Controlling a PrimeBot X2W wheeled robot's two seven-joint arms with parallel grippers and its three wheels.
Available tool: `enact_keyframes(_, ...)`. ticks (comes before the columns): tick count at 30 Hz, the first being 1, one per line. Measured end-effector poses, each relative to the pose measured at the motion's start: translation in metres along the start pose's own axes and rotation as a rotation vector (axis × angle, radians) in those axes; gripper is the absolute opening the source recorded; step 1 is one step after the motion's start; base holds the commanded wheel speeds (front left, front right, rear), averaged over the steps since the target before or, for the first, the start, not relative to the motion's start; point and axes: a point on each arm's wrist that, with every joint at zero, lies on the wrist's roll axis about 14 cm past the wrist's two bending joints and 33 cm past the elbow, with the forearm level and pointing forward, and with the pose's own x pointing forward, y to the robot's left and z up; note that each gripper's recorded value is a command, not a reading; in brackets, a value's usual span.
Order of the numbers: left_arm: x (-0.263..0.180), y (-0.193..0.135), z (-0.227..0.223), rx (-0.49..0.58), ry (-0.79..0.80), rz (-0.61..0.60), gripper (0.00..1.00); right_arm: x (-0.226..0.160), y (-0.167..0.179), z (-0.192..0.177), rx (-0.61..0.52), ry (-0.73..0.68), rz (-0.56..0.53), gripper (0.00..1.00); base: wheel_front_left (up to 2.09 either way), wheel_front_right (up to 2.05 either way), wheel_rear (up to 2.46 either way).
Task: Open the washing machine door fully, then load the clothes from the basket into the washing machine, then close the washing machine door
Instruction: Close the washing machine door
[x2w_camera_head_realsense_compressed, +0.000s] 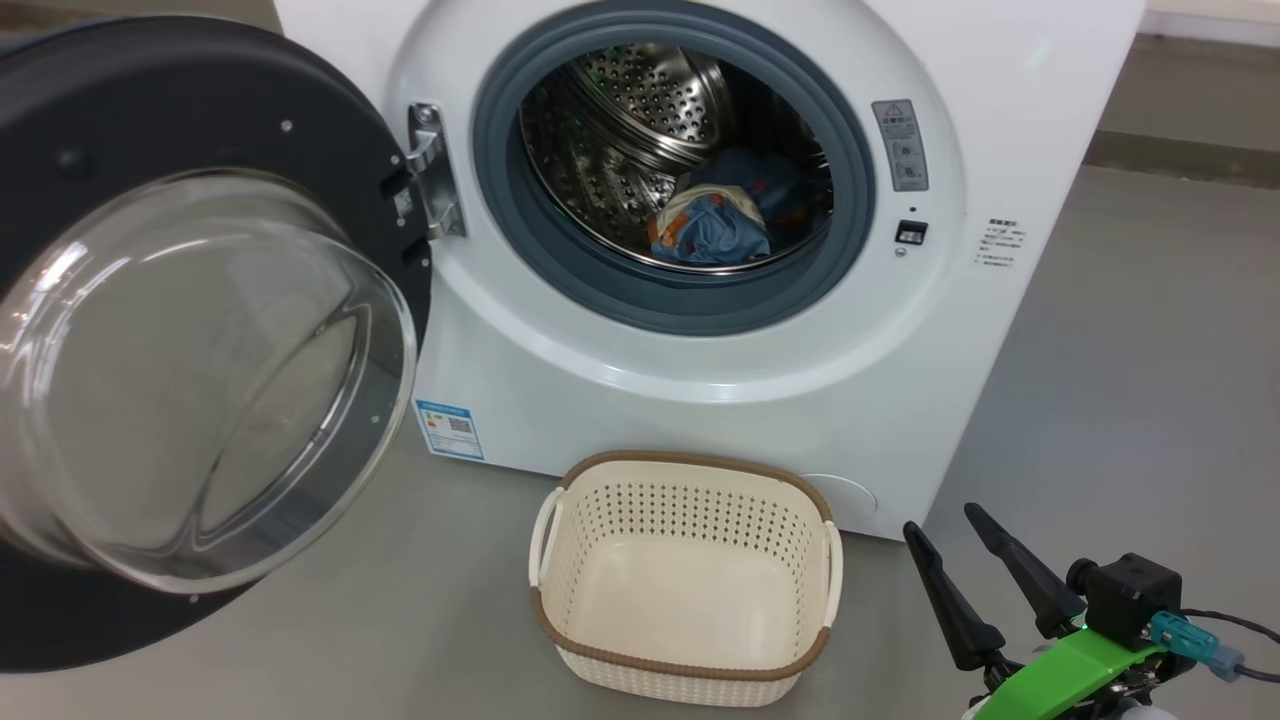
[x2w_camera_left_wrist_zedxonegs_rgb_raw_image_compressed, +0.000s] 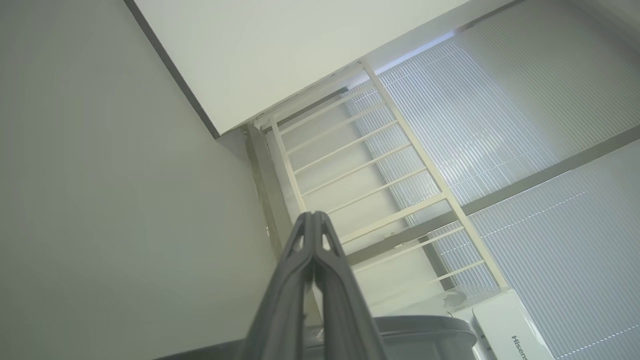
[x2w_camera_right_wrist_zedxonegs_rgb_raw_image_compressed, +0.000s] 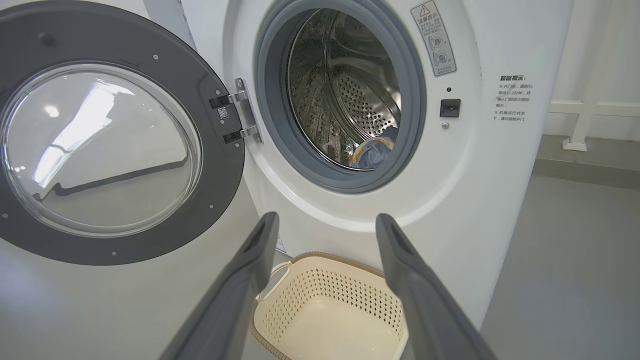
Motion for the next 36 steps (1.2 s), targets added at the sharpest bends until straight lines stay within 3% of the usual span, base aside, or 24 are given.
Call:
enact_keyframes(18, 0.004, 0.059, -0.05, -0.044, 0.076, 0.214, 0.0, -0.01, -0.028, -0.007, -0.019, 0.028, -0.056, 1.0, 0.0, 0.0, 0.0)
enact_keyframes(30, 0.005, 0.063, -0.075, -0.048, 0.171, 0.238, 0.0, -0.011, -0.034, -0.01, -0.017, 0.037, -0.07, 1.0, 0.0, 0.0, 0.0)
enact_keyframes(36, 0.0, 0.063, -0.084, -0.049, 0.317, 0.235, 0.0, -0.009, -0.031, -0.009, -0.015, 0.031, -0.062, 1.0, 0.0, 0.0, 0.0)
